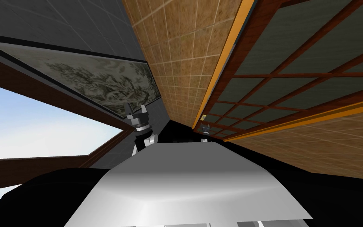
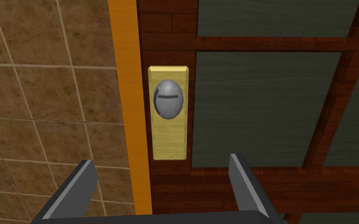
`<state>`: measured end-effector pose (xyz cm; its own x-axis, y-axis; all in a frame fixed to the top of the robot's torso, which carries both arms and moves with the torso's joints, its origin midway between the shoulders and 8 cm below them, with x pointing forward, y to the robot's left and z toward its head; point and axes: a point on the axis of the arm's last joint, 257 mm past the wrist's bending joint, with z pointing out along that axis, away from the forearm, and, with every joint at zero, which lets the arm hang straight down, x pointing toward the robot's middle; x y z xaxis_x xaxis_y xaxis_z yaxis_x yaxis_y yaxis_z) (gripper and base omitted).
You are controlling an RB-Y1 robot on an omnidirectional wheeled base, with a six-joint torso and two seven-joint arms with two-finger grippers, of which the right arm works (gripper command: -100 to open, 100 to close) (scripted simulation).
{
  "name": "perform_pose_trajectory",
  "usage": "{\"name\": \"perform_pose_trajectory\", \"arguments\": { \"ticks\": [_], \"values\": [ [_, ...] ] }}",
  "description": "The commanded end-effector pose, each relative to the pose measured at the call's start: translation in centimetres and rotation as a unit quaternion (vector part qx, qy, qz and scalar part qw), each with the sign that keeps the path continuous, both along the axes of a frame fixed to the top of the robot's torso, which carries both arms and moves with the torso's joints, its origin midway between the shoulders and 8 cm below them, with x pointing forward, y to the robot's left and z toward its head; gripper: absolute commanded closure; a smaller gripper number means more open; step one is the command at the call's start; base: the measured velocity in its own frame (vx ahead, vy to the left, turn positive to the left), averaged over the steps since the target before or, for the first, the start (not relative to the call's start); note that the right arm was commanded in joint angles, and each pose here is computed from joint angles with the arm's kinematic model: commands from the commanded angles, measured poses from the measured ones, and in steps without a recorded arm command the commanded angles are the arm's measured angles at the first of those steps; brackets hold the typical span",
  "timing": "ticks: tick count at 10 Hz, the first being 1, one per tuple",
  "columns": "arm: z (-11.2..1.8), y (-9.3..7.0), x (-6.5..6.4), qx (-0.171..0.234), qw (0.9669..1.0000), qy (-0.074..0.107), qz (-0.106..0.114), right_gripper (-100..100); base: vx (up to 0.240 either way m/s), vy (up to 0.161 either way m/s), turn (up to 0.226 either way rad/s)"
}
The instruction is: Pull the door open
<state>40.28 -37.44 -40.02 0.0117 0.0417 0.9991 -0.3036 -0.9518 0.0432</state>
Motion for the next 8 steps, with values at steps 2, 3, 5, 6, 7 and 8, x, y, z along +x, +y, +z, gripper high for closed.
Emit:
{"name": "perform_pose_trajectory", "arguments": {
  "ticks": [2,3,5,6,7,8],
  "values": [
    [0.0,0.1,0.1,0.011,0.9999,-0.003,0.000,-100,-0.024,-0.003,0.005],
    [-0.1,-1.1,-0.5,0.014,0.9999,-0.004,-0.006,-100,0.093,-0.020,0.082],
    [-0.1,-2.5,-1.1,0.014,0.9998,-0.004,-0.013,-100,0.194,0.001,0.080],
    [-0.1,-3.6,-1.6,0.014,0.9997,-0.004,-0.019,-100,0.202,-0.010,0.106],
    [-0.1,-4.7,-2.1,0.014,0.9996,-0.004,-0.024,-100,0.204,-0.033,0.099],
    [-0.1,-5.7,-2.6,0.014,0.9995,-0.004,-0.029,-100,0.233,-0.029,0.107]
  ]
}}
